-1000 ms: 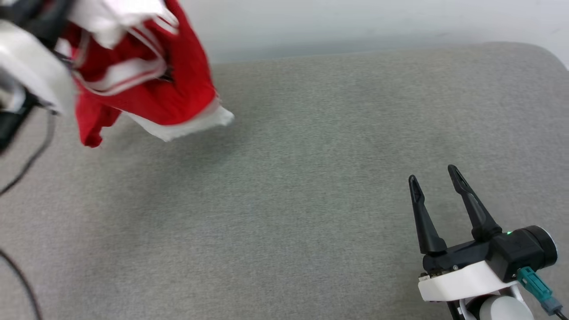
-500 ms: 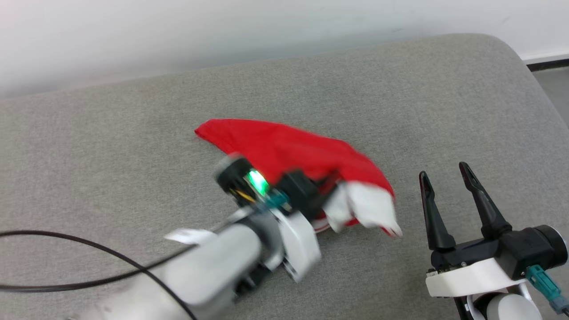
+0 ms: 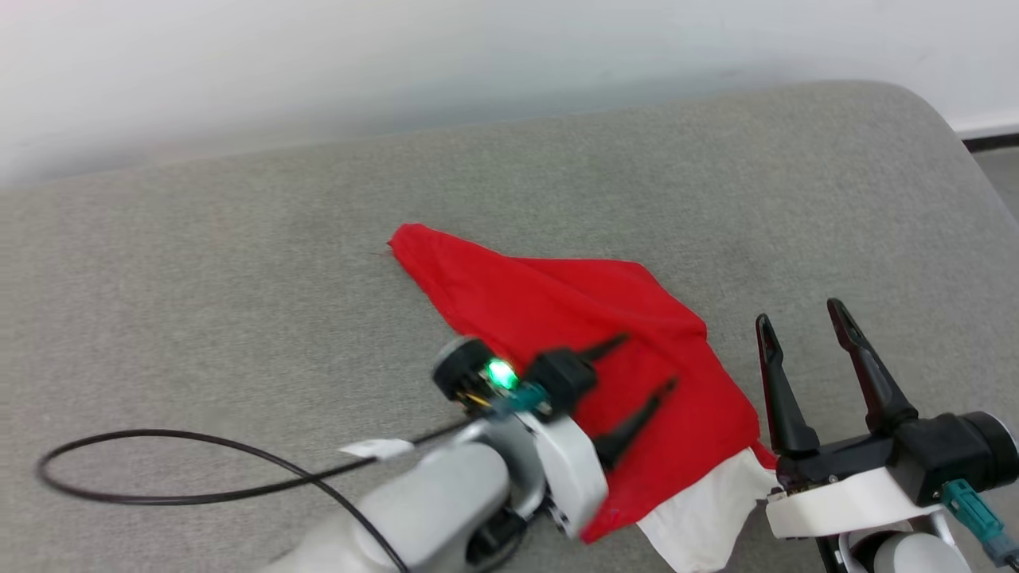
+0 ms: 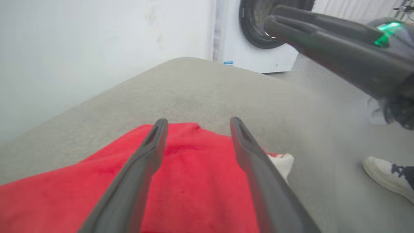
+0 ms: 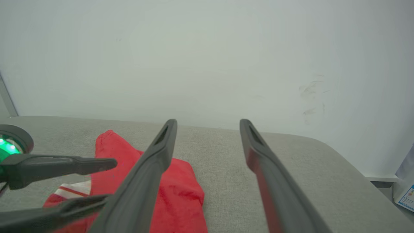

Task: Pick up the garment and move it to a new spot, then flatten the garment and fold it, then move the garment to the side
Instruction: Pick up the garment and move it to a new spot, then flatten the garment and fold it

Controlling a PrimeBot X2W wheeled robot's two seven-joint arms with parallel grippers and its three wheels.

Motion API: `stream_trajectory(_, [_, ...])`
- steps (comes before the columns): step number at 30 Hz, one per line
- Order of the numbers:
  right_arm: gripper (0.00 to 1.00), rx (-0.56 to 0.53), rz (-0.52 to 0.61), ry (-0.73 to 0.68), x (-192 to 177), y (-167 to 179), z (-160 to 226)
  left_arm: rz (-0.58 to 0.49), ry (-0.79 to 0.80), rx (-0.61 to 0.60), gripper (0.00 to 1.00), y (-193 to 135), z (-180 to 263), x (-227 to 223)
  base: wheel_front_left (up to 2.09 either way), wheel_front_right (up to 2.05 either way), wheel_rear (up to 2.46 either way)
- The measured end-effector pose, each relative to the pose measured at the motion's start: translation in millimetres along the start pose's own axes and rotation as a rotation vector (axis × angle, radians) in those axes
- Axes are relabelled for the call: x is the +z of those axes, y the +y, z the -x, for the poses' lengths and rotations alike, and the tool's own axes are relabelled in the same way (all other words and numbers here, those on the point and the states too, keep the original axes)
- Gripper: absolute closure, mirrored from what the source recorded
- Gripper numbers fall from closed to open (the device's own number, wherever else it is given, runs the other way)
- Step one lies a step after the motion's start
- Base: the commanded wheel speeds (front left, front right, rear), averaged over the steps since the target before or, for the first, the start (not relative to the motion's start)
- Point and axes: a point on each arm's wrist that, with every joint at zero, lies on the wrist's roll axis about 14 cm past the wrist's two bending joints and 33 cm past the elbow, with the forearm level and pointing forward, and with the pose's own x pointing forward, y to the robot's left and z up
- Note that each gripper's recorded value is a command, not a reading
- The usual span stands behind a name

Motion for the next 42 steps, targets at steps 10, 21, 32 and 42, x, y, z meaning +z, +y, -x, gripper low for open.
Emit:
stream_trajectory(10, [0.0, 0.075, -0.013, -0.027, 7.6, 25.1, -3.4, -0.132, -0.237, 0.517, 0.0, 132.3, 93.2, 88.0, 0.0, 0.0, 0.0])
stream_trajectory(21, [0.0, 0.102, -0.021, -0.035, 10.8, 35.0, -0.5, -0.128, -0.277, 0.822, 0.0, 150.5, 193.0, 71.5, 0.0, 0.0, 0.0])
stream_trajectory(32, [0.0, 0.125, -0.024, -0.023, 7.6, 43.0, 3.4, -0.088, -0.284, 0.928, 0.0, 123.5, 228.8, 48.1, 0.0, 0.0, 0.0])
stream_trajectory(42, [0.0, 0.16, -0.043, 0.046, -13.9, 54.3, -9.5, -0.088, -0.279, 0.938, 0.0, 124.3, 232.6, 41.7, 0.0, 0.0, 0.0])
